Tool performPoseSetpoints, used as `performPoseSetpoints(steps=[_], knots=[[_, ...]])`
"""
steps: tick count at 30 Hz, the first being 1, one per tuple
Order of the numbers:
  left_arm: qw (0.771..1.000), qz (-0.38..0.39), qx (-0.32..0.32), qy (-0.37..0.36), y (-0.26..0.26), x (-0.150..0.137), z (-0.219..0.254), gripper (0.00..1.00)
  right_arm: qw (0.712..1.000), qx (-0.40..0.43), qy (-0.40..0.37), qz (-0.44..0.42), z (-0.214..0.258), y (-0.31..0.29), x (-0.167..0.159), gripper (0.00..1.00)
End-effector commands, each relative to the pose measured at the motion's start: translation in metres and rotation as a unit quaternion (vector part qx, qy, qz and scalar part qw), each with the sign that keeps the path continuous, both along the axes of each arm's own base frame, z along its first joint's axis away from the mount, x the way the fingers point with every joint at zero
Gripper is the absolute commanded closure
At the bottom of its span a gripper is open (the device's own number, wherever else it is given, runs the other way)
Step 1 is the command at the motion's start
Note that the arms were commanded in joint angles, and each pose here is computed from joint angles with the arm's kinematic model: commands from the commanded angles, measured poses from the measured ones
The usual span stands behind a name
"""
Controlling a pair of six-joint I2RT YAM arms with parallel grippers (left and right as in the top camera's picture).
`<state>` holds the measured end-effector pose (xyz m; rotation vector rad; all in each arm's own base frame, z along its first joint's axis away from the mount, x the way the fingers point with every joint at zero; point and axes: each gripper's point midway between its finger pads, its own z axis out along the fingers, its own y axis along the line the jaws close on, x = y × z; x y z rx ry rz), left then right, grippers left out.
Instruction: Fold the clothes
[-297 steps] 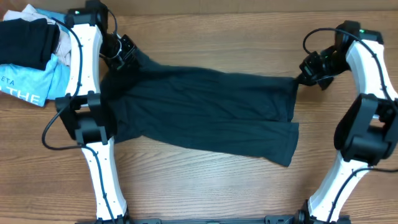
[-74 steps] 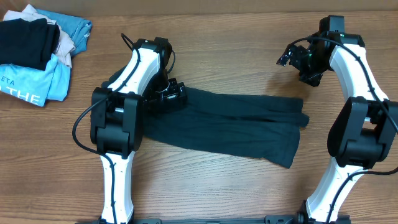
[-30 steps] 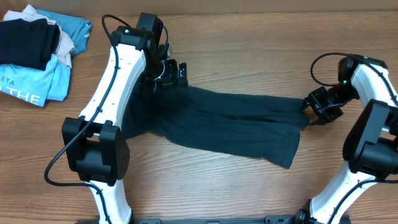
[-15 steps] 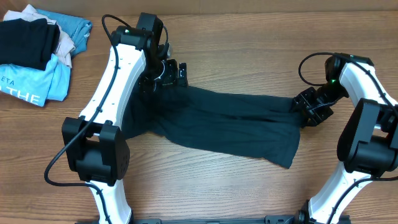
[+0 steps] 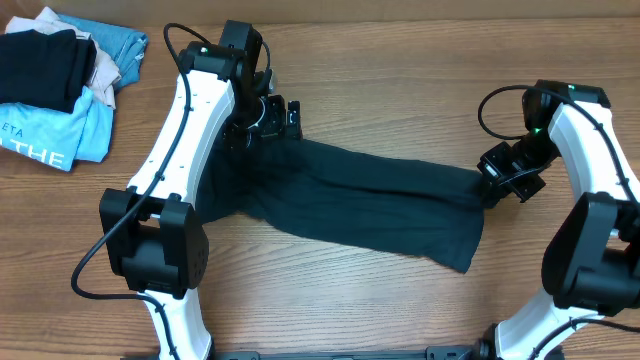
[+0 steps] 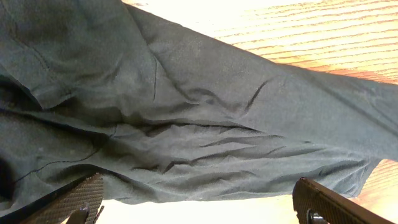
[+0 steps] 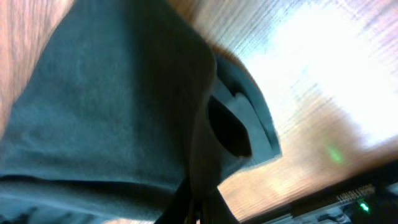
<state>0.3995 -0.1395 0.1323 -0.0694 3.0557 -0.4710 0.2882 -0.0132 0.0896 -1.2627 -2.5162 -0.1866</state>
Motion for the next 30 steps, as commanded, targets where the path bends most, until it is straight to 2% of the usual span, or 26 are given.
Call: performPoseSetpoints(steps=[1, 3, 5, 6, 8, 11, 13, 14, 15, 16, 17, 19, 21, 22, 23, 24, 26, 27, 28, 30], knots=[[1.0, 0.003, 0.003, 0.002, 0.0, 0.0, -0.002, 0.0, 0.999, -0.01, 0.009, 0.038, 0.007, 0.017, -0.01, 0.96], [1.0, 0.003, 0.004, 0.004, 0.001, 0.0, -0.002, 0.0, 0.999, -0.018, 0.026, 0.042, 0.002, 0.035, -0.016, 0.96], [1.0, 0.003, 0.007, 0.009, 0.002, -0.003, -0.003, 0.0, 0.996, -0.064, 0.055, 0.025, -0.009, 0.038, -0.029, 0.94], [1.0, 0.004, 0.017, 0.011, 0.006, -0.004, -0.003, 0.0, 0.992, -0.105, 0.074, 0.008, -0.013, 0.031, -0.037, 0.92], [1.0, 0.003, 0.022, 0.013, 0.007, -0.005, -0.004, 0.0, 0.989, -0.12, 0.088, 0.006, -0.018, 0.026, -0.046, 0.92], [1.0, 0.001, 0.025, 0.014, 0.008, -0.006, -0.004, 0.0, 0.975, -0.199, 0.103, -0.008, -0.021, -0.007, -0.054, 0.9], [0.999, 0.002, 0.03, 0.014, 0.01, -0.006, -0.005, 0.0, 0.974, -0.199, 0.106, -0.011, -0.021, -0.013, -0.056, 0.88], [0.999, 0.002, 0.031, 0.014, 0.01, -0.006, -0.005, 0.0, 0.975, -0.199, 0.1, 0.003, -0.022, -0.017, -0.053, 0.48], [0.999, 0.002, 0.031, 0.015, 0.01, -0.007, -0.005, 0.0, 0.976, -0.198, 0.092, 0.023, -0.023, -0.021, -0.05, 0.19], [0.999, 0.002, 0.031, 0.016, 0.011, -0.007, -0.005, 0.0, 0.975, -0.199, 0.086, 0.045, -0.024, -0.023, -0.048, 0.06], [0.999, 0.002, 0.031, 0.015, 0.011, -0.007, -0.005, 0.0, 0.975, -0.2, 0.085, 0.047, -0.024, -0.024, -0.048, 0.01], [1.0, -0.028, 0.009, 0.008, 0.002, -0.007, -0.003, 0.0, 0.981, -0.17, 0.078, 0.051, -0.026, -0.015, -0.045, 0.0], [0.99, -0.125, -0.063, -0.011, -0.027, -0.015, 0.006, 0.0, 0.994, -0.018, 0.006, 0.109, -0.033, 0.031, -0.021, 0.02], [0.988, -0.142, -0.066, -0.013, -0.036, -0.018, 0.007, 0.04, 0.991, 0.049, -0.034, 0.12, -0.031, 0.053, -0.009, 0.12], [0.988, -0.144, -0.062, -0.012, -0.042, -0.02, 0.006, 0.2, 0.987, 0.083, -0.058, 0.122, -0.029, 0.064, -0.001, 0.31], [0.991, -0.127, -0.042, -0.011, -0.042, -0.019, 0.003, 0.46, 0.984, 0.102, -0.078, 0.125, -0.027, 0.072, 0.007, 0.58], [0.995, -0.098, -0.013, -0.015, -0.04, -0.013, 0.0, 0.69, 0.983, 0.102, -0.078, 0.132, -0.028, 0.076, 0.006, 0.7], [0.997, -0.08, -0.012, -0.015, -0.043, -0.01, -0.003, 0.87, 0.982, 0.1, -0.074, 0.14, -0.029, 0.079, 0.004, 0.77], [0.998, -0.059, -0.013, -0.008, -0.046, -0.007, -0.008, 0.96, 0.982, 0.098, -0.072, 0.145, -0.03, 0.081, 0.002, 0.78], [0.998, -0.053, -0.013, 0.014, -0.053, -0.005, -0.03, 0.96, 0.981, 0.097, -0.07, 0.156, -0.037, 0.086, -0.002, 0.79]])
